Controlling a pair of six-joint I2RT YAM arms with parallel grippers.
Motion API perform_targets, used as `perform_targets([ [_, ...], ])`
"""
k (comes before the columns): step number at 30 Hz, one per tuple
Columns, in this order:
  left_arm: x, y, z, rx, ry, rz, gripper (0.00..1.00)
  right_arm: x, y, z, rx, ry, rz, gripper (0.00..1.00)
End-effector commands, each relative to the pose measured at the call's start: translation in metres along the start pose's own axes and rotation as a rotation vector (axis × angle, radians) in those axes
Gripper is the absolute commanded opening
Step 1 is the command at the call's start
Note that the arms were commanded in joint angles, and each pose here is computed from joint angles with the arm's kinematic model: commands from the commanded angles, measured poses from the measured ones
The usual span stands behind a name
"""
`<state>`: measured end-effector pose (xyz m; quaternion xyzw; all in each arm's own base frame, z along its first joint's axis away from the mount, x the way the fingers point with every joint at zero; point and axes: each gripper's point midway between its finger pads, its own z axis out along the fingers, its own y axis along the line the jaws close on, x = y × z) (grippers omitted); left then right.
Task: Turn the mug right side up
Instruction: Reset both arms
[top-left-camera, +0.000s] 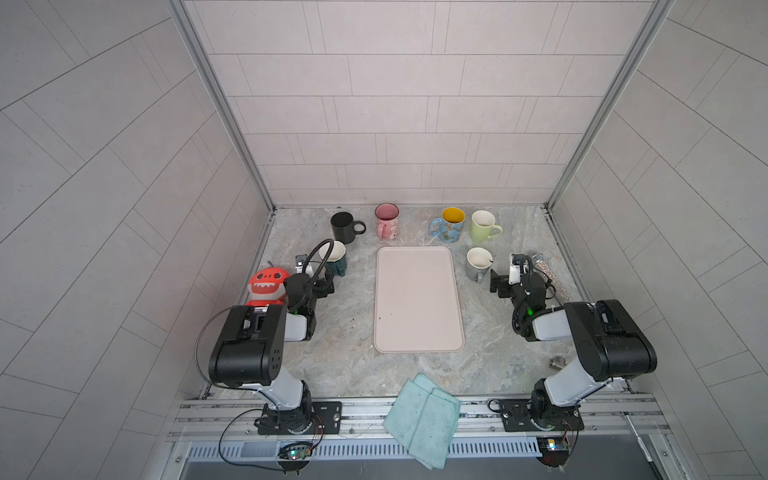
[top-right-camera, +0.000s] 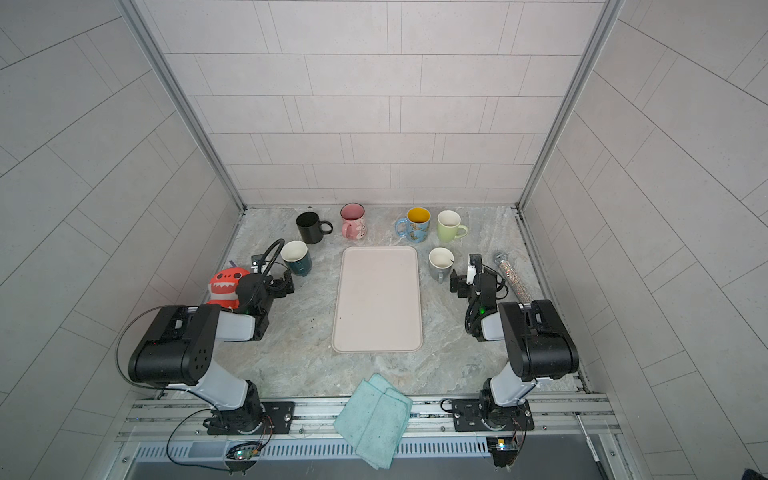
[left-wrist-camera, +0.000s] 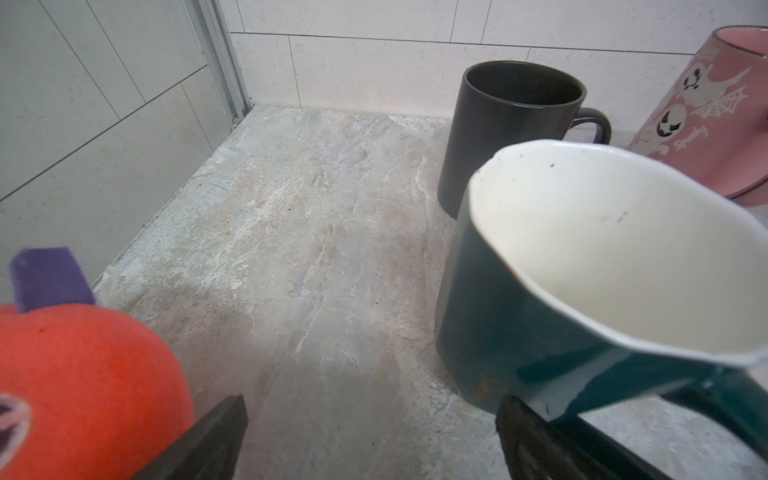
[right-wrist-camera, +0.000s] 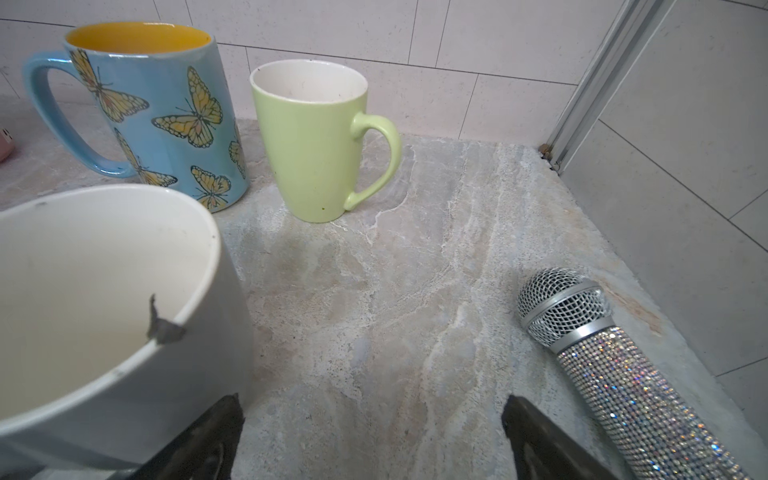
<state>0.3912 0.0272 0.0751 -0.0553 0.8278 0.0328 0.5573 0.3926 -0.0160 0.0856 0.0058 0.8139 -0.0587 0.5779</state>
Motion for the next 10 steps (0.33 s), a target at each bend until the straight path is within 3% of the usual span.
perform_targets([
  [1,-0.0119,-0.0031,0.002,0.01,-0.031,0.007,1.0,-0.0051,0.0002,0.0001,0.003,-0.012,-0.014,0.99],
  [10,-0.012,-0.0028,0.002,0.01,-0.032,0.006,1.0,-0.0056,0.0005,0.0005,0.002,-0.011,-0.015,0.99],
])
